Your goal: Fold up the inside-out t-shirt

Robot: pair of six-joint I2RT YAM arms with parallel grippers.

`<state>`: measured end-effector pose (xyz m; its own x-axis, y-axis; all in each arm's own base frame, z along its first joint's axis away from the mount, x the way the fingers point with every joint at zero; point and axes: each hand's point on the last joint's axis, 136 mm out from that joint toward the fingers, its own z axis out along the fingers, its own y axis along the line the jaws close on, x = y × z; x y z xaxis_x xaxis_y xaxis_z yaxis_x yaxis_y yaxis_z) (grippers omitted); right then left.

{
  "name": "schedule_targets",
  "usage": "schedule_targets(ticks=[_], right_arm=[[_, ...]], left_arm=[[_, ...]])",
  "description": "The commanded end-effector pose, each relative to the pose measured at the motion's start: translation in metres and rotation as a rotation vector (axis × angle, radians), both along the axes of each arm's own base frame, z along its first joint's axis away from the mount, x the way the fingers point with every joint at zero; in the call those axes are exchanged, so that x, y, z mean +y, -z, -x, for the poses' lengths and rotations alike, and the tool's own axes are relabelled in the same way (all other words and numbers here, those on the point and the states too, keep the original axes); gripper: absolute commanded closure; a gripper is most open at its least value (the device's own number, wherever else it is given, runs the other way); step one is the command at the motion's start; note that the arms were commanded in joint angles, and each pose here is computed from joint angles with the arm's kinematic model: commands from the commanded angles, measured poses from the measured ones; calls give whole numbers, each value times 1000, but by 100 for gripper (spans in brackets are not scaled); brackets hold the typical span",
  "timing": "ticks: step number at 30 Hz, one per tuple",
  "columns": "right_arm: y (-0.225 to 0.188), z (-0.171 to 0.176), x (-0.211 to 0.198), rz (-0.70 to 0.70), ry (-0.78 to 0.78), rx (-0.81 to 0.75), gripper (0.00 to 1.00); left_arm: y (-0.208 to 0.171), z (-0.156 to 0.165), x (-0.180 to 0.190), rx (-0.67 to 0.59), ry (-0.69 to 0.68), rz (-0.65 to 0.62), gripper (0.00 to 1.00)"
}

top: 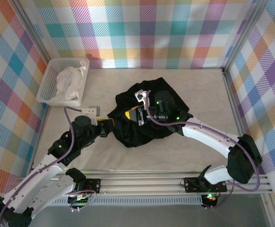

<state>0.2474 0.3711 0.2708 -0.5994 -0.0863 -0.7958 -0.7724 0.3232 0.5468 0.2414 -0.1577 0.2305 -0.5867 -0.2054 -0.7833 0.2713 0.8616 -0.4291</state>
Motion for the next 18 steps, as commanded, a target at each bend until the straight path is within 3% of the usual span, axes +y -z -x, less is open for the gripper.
schedule_targets(ticks=[1, 4, 9, 11, 12, 14, 18], right_arm=[[-26, -5, 2, -51, 15, -41, 100], [-24, -5, 1, -46, 18, -42, 100], [-24, -3, -2, -40, 21, -43, 100], [-25, -2, -5, -26, 26, -57, 100], [-23, -3, -10, -3, 39, -70, 100], [-15, -8, -24, 59, 81, -93, 100], [-7, -21, -72, 81, 132, -48, 100]], left_arm=[[16, 14, -41, 90, 184, 108, 61], [17, 6, -58, 103, 218, 152, 60], [34, -17, -69, 114, 200, 99, 55], [39, -27, -70, 119, 176, 80, 70], [38, -30, -69, 106, 171, 80, 86], [22, -28, -70, 41, 207, 126, 100], [-51, 26, -78, -256, 523, 307, 100]])
